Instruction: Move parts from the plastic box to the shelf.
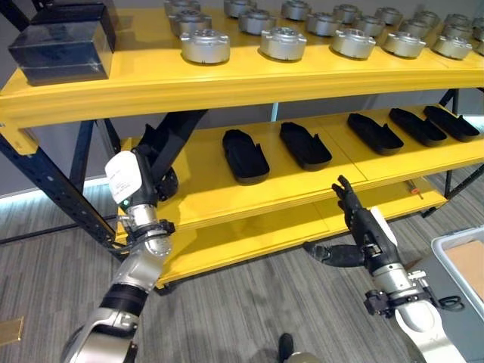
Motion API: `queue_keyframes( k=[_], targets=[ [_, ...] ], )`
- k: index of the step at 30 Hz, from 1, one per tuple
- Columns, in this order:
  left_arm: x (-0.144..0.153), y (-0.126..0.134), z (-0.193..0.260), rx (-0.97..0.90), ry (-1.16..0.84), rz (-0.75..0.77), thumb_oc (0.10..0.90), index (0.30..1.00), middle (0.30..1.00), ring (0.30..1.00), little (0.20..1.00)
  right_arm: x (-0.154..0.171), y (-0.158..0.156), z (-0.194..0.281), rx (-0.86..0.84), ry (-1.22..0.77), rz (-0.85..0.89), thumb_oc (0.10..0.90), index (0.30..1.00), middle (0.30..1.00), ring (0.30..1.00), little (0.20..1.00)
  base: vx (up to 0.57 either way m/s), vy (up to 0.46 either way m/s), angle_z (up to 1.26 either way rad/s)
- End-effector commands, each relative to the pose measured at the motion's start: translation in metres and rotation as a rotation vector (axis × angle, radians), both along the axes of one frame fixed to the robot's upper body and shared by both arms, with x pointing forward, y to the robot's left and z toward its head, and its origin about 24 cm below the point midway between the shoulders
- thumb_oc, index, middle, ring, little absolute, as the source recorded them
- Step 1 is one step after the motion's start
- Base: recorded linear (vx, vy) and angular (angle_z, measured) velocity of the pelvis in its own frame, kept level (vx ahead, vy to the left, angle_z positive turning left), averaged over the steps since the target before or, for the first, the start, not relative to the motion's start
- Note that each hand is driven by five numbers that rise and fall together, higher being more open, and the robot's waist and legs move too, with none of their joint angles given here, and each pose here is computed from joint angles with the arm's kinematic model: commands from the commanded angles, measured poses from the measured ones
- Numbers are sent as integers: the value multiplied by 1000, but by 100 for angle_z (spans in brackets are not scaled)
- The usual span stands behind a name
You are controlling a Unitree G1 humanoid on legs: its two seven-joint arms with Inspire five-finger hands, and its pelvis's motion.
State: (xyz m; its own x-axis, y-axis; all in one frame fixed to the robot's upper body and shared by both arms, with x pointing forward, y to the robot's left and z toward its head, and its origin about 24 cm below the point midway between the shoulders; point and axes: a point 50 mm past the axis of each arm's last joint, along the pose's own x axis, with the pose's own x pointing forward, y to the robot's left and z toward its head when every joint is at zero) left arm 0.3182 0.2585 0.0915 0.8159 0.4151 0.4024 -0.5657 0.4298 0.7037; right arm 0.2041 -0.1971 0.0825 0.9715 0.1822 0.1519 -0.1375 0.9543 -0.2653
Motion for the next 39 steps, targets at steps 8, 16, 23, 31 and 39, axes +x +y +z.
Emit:
queue_keyframes(
  k=[8, 16, 23, 31, 39],
  targets=[
    [42, -3, 87, -114, -287, -15, 400, 300, 300, 300, 300, 5, 10, 43, -34, -232, 90, 900, 1000, 1000, 1000, 1000, 13, -8, -4],
    [58, 3, 82, -238, -198, 17, 400, 300, 300, 300, 300, 4, 12, 44, -55, -229, 115, 900, 1000, 1000, 1000, 1000, 0, 0, 0],
    [64, 7, 80, -292, -149, 49, 400, 300, 300, 300, 300, 1, 11, 43, -65, -219, 129, 900, 1000, 1000, 1000, 1000, 0, 0, 0],
    [65, 20, 83, -314, -130, 96, 400, 300, 300, 300, 300, 0, 7, 46, -82, -221, 133, 900, 1000, 1000, 1000, 1000, 7, -7, -3],
    [63, 34, 93, -266, -133, 130, 400, 300, 300, 300, 300, 0, 8, 47, -78, -223, 154, 900, 1000, 1000, 1000, 1000, 2, -1, -1]
  ],
)
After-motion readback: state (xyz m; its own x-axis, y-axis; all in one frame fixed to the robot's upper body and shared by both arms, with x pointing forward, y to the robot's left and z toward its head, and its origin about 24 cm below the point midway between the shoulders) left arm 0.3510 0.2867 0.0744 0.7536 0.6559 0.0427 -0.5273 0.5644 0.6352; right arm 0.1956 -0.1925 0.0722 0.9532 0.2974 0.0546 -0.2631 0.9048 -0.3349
